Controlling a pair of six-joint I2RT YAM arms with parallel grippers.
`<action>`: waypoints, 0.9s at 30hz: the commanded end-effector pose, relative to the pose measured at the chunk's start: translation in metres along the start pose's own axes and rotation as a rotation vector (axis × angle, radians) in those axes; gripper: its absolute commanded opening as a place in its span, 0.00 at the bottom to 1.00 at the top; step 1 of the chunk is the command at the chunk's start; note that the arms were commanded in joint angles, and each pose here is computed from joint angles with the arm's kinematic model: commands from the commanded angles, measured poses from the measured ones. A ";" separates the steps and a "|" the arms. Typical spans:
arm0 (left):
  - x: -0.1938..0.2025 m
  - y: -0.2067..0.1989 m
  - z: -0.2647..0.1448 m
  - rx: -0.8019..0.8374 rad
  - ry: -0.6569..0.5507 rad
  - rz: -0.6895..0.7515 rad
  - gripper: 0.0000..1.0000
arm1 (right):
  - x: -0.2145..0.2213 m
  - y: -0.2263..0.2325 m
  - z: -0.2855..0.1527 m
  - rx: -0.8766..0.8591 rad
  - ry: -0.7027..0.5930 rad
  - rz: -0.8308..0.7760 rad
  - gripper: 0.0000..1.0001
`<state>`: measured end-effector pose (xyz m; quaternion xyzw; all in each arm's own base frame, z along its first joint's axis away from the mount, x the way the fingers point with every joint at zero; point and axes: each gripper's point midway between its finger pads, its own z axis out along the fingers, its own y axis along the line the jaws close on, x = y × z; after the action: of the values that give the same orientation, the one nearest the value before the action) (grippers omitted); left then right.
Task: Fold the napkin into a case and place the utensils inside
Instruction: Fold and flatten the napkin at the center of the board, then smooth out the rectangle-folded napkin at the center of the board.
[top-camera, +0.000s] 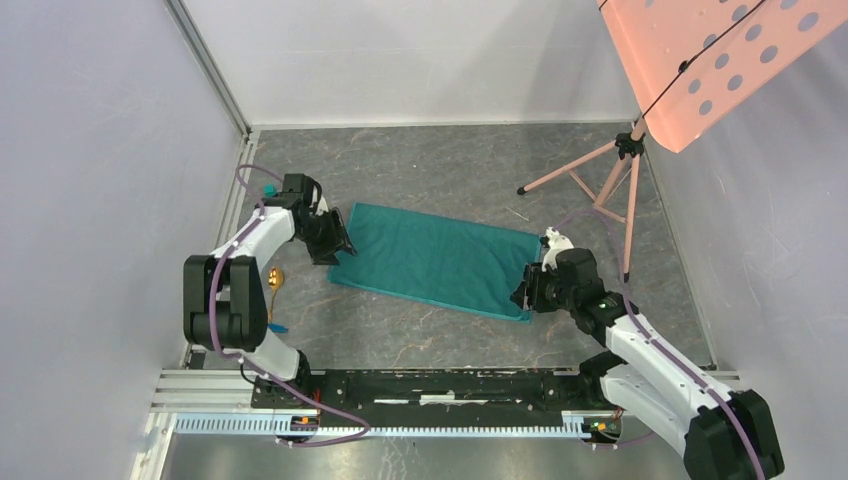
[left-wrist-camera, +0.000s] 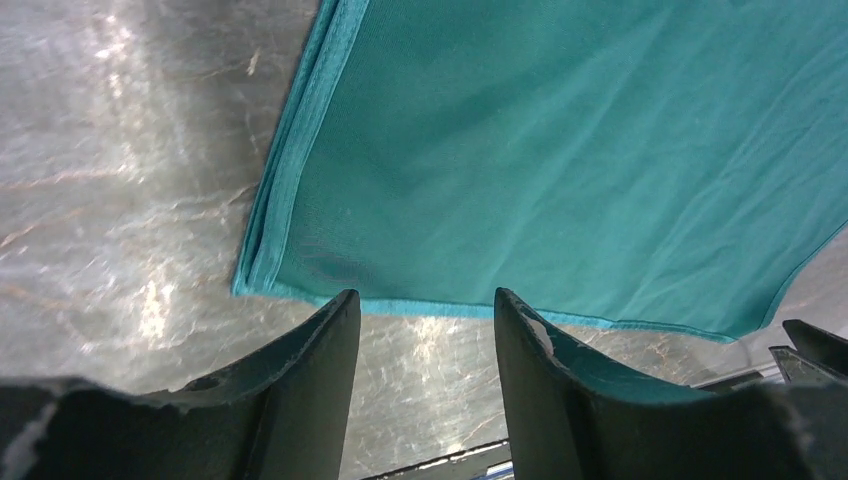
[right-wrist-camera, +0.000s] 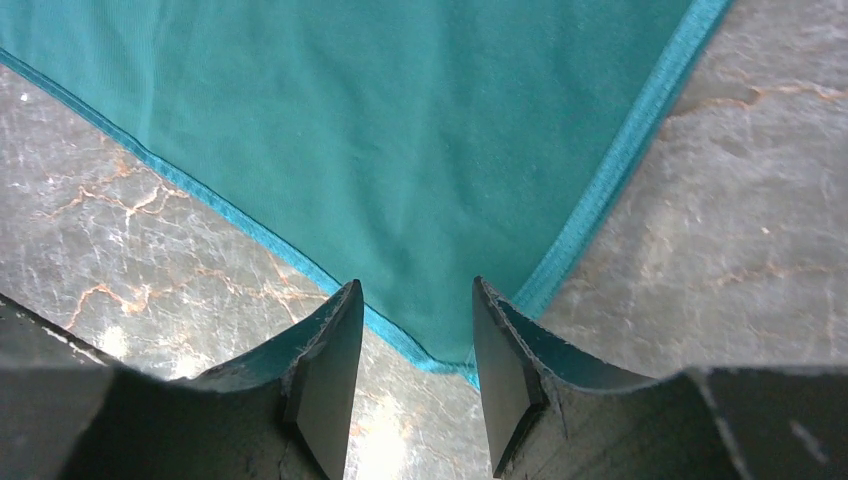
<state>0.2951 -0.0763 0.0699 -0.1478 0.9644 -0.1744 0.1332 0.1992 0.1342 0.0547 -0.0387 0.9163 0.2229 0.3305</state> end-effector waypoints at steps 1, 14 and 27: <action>-0.002 -0.010 0.022 0.074 0.025 -0.022 0.60 | -0.016 0.018 0.012 -0.100 -0.061 -0.007 0.50; 0.042 0.047 0.029 -0.197 0.110 -0.133 0.61 | 0.009 -0.027 0.012 0.100 -0.036 -0.040 0.49; -0.039 -0.063 -0.015 0.280 -0.112 -0.058 0.77 | -0.105 0.009 0.028 0.038 -0.203 -0.138 0.62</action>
<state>0.2840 -0.0783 0.0782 -0.1770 0.9565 -0.1800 0.1463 0.2494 0.1343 0.0758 -0.0697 0.9035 0.1780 0.3836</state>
